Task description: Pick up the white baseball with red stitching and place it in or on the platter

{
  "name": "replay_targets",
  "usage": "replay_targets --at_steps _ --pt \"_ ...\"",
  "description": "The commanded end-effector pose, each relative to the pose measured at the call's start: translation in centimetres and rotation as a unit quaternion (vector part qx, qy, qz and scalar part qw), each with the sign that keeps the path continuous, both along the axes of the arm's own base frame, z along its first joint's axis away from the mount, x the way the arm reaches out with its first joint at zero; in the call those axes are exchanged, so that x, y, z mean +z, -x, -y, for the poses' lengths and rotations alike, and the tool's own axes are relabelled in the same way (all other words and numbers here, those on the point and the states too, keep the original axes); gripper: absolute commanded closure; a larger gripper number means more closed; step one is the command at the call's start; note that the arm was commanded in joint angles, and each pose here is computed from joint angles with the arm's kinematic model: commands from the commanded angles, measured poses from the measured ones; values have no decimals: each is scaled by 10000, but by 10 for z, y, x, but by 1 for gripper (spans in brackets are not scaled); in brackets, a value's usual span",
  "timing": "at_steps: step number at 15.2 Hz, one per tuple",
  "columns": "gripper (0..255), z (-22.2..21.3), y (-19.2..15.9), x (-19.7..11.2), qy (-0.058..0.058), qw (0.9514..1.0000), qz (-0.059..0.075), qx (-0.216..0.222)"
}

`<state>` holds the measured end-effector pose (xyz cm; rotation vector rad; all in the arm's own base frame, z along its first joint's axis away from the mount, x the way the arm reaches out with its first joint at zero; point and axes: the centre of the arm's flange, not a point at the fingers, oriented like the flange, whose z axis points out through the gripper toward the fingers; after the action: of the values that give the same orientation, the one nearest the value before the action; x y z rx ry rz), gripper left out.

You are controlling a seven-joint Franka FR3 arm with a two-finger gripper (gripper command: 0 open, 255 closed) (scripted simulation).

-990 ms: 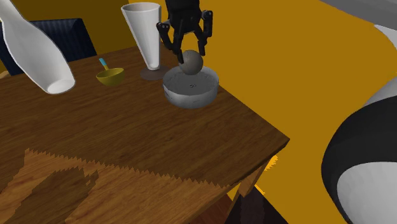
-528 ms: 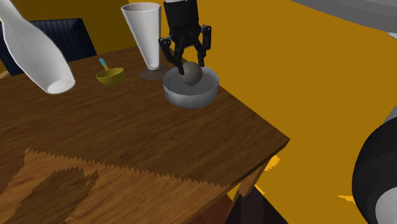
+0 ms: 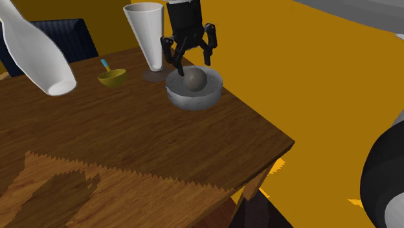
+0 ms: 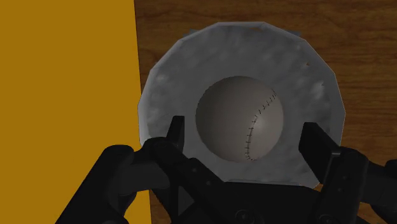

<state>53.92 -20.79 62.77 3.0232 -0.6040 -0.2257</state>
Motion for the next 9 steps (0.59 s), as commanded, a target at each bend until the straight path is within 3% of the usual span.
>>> replay_targets --at_steps 1,4,8,9 --pt "0 0 0 0 0 10000 0 0" --pt "0 0 0 0 0 10000 0 0" --pt "0 -1 -8 49 0 10000 0 0" --pt "0 -1 -8 49 0 10000 0 0"
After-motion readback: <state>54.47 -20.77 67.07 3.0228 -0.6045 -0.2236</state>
